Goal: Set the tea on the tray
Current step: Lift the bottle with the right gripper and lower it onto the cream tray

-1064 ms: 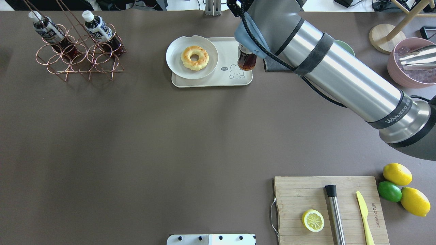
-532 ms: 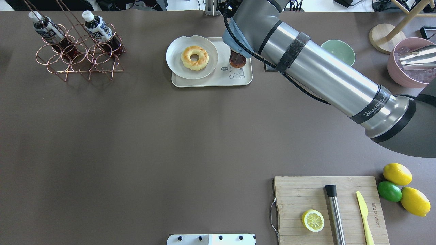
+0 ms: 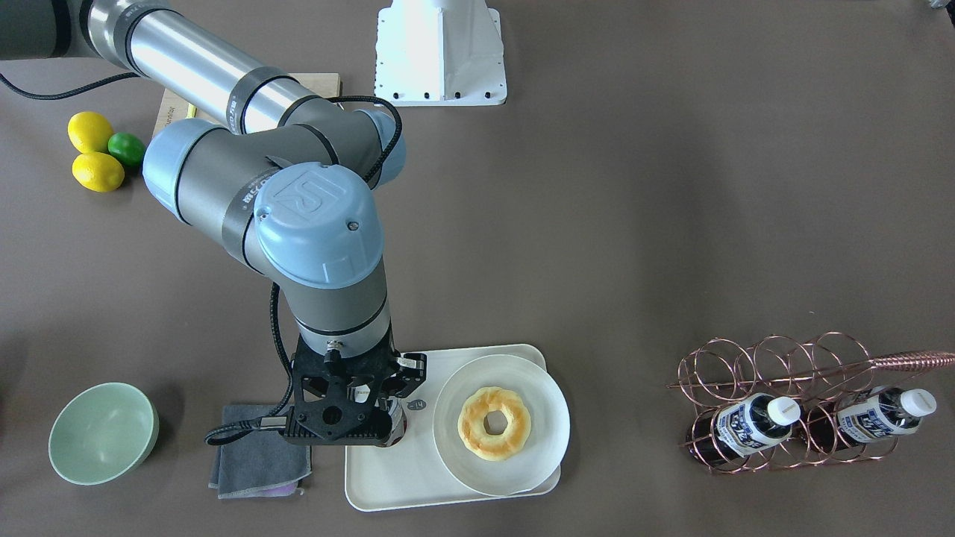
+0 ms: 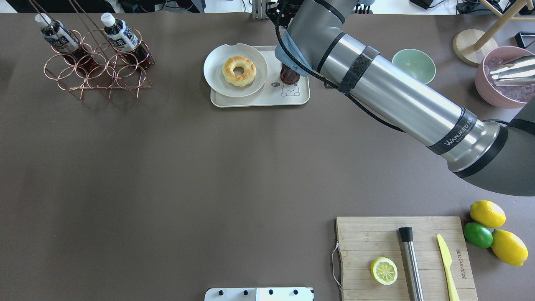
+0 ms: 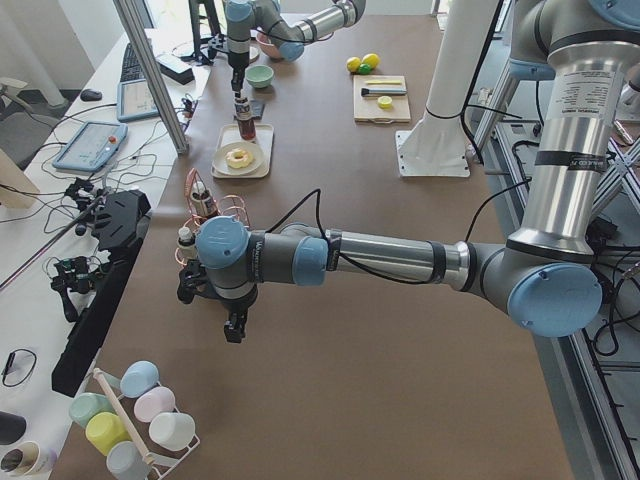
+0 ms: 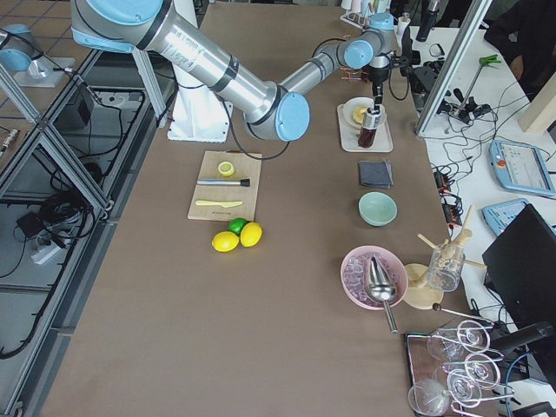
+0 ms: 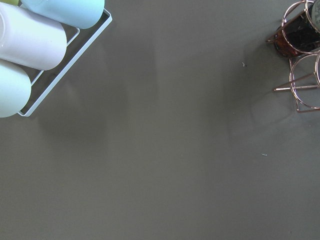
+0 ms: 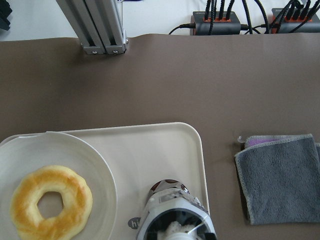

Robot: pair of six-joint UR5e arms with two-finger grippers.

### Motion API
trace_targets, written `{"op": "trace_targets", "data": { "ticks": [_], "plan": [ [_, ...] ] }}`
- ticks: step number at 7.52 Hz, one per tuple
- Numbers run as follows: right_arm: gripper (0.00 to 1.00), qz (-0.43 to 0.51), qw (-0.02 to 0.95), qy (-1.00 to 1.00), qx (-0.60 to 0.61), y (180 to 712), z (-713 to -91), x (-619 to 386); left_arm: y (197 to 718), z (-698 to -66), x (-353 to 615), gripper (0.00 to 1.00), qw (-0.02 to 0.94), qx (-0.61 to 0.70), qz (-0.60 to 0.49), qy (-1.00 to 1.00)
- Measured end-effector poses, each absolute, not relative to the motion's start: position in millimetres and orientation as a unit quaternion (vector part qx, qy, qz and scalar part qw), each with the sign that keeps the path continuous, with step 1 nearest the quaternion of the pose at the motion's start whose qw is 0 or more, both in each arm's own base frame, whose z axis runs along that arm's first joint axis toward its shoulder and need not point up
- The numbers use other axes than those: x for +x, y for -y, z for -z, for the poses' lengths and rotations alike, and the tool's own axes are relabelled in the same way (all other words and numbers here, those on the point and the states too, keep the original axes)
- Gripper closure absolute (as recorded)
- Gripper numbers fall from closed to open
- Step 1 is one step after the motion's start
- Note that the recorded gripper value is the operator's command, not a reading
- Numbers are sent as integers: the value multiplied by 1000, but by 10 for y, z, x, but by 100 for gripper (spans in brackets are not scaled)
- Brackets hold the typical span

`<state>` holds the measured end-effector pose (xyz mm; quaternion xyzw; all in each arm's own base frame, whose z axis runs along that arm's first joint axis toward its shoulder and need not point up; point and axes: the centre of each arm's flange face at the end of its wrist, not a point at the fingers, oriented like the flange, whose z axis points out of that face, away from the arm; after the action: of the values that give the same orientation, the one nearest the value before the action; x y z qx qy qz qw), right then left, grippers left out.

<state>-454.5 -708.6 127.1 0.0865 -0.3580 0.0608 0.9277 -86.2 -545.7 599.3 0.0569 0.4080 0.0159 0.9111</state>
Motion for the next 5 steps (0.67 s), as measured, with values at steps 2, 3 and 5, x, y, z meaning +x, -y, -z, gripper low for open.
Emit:
{"op": "trace_targets", "data": {
  "ticks": [2,3,5],
  "plan": [
    [0,-60,928,357,86,7093,-1341,-4530,5515,-5989,-865,2,911,57,-16,-408],
    [0,-59,928,357,86,7081,-1394,-4542,5557,-6003,-867,2,911,55,-16,-408],
    [0,-62,925,363,91,7080,-1352,-4501,5594,-6004,-869,2,911,55,-17,-408]
  ]
}}
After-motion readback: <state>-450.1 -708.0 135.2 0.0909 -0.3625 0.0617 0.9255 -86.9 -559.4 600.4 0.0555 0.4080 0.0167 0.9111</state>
